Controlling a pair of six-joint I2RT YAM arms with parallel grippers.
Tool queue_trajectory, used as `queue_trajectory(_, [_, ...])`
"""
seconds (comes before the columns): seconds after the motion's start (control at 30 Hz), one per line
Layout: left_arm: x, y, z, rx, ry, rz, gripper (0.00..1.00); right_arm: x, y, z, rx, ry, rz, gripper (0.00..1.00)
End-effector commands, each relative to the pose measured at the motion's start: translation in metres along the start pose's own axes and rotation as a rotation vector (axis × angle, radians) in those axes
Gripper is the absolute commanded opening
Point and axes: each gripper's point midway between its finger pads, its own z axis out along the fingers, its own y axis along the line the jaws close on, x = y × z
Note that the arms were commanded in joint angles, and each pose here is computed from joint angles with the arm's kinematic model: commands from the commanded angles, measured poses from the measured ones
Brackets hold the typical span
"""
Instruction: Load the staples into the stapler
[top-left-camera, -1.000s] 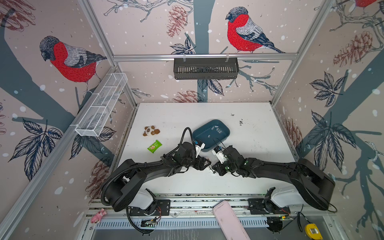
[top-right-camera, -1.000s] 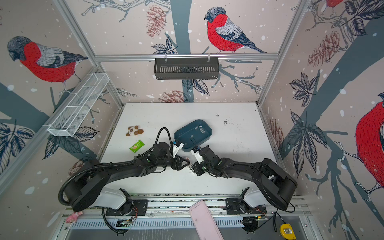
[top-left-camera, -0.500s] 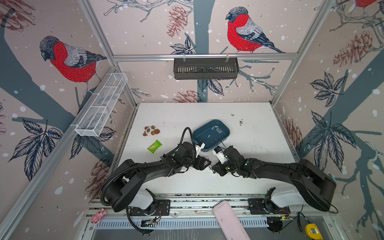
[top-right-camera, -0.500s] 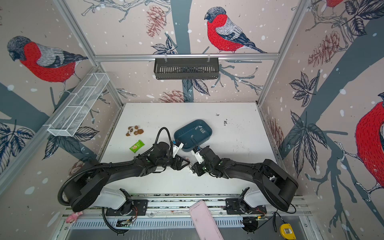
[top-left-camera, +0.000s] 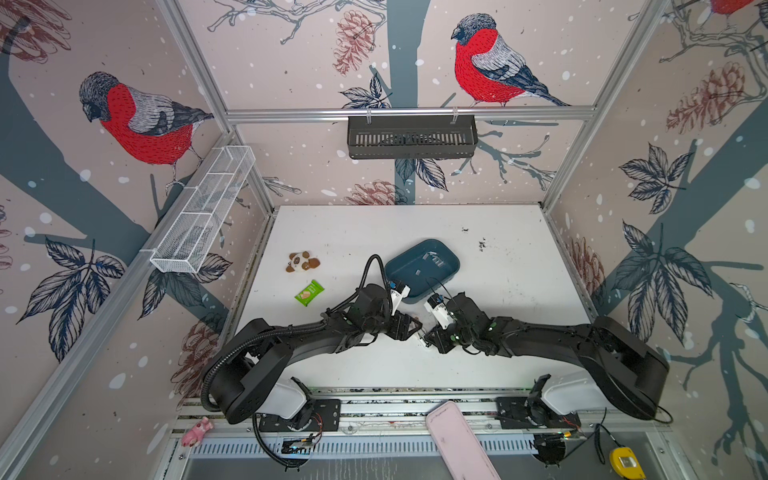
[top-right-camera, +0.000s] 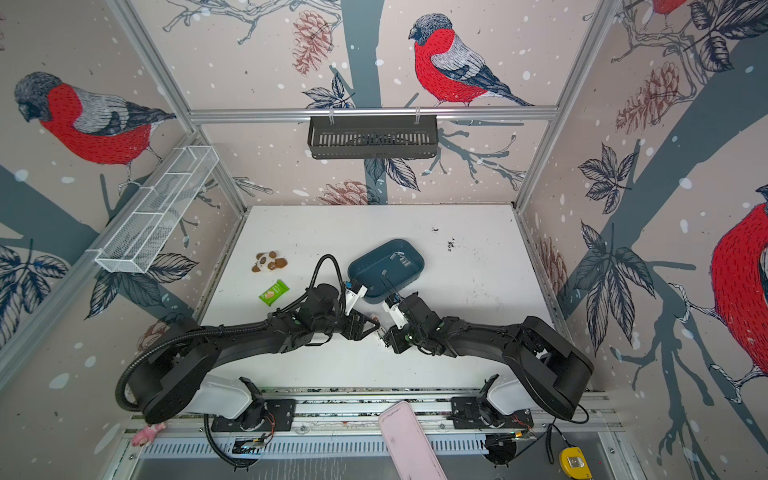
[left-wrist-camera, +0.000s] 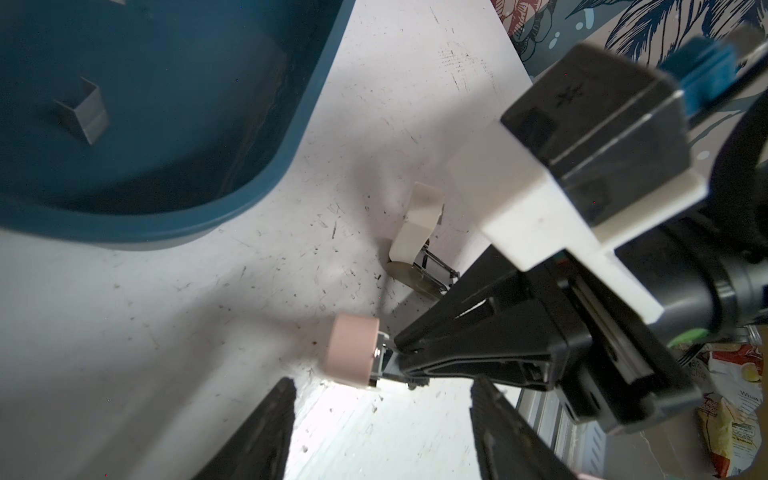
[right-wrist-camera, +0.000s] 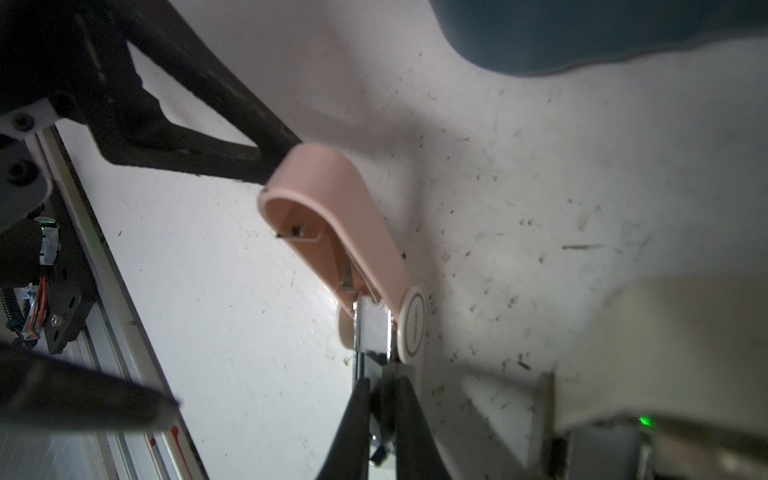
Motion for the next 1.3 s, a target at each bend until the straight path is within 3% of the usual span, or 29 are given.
queue_trajectory(0.0, [-0.007, -0.003, -0.001, 0.010, -0.026, 0.019, 0.67, -0.006, 0.004, -0.001, -0.019, -0.022, -0.012, 0.11])
queue_trajectory(0.83, [-0.007, -0.010, 0.001, 0.037, -0.021, 0.020, 0.66, -0.010, 0.006, 0.000, -0.046, -0.039, 0.007, 0.07])
queue_trajectory(1.27, [-0.008, -0.005, 0.005, 0.001, 0.000, 0.015, 0.66, -0.010, -0.001, -0.002, -0.039, -0.046, 0.029, 0.12])
